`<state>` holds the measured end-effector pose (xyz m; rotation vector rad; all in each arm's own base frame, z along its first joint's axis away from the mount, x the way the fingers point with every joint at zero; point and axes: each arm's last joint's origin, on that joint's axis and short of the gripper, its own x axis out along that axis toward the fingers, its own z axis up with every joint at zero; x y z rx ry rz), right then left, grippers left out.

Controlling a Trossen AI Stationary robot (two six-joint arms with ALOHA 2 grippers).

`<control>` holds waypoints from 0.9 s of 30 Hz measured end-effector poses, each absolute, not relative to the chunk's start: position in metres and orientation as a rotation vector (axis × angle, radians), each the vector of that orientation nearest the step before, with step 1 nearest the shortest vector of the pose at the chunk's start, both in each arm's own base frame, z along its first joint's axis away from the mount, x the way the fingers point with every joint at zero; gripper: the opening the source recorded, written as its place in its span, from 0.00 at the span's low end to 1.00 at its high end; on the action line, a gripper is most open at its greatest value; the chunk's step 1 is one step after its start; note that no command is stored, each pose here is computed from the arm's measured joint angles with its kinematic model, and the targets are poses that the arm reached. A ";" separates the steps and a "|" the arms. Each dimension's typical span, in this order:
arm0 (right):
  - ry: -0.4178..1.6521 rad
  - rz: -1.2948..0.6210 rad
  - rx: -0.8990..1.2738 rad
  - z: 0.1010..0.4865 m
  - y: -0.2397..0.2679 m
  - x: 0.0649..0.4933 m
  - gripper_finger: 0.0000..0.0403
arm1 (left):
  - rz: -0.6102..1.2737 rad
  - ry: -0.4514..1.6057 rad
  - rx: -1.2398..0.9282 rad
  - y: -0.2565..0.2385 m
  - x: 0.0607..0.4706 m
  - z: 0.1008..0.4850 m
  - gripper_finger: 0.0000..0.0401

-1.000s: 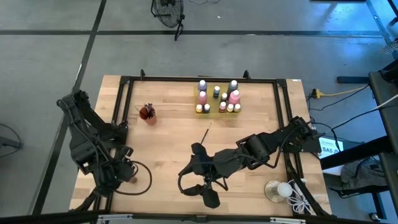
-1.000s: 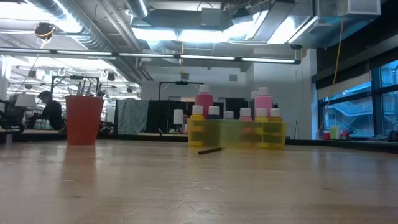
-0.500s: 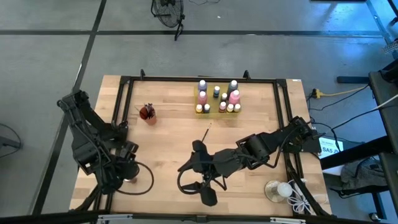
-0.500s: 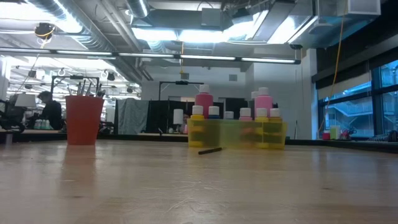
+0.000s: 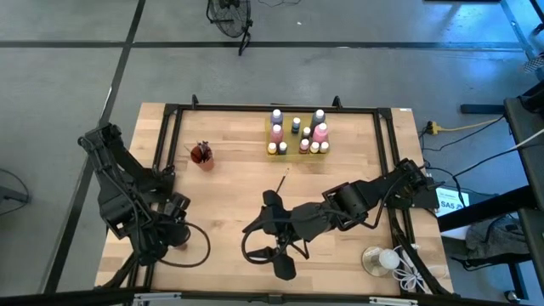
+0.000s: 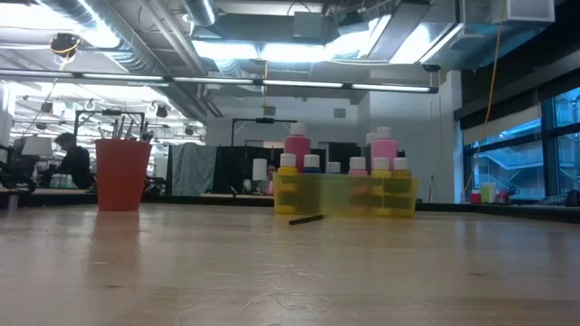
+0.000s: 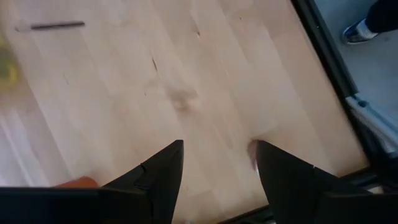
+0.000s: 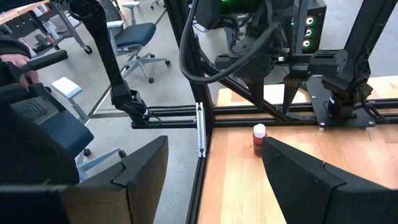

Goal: Pick & Place Paint Supplies
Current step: Put the small red paint bottle into the yellow bin

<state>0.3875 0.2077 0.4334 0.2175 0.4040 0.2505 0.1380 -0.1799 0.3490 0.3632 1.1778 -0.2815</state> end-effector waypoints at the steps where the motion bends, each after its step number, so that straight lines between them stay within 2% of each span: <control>1: 0.405 0.250 0.217 0.433 0.208 0.387 0.65 | -0.277 1.189 0.338 -0.180 0.138 0.349 0.49; 5: 0.421 0.247 0.211 0.432 0.207 0.387 0.65 | -0.256 1.229 0.254 -0.180 0.136 0.348 0.49; 22: 0.430 0.244 0.209 0.431 0.205 0.388 0.65 | -0.220 1.223 0.221 -0.180 0.137 0.349 0.50; 27: 0.432 0.242 0.208 0.431 0.205 0.388 0.65 | -0.205 1.222 0.208 -0.180 0.137 0.349 0.55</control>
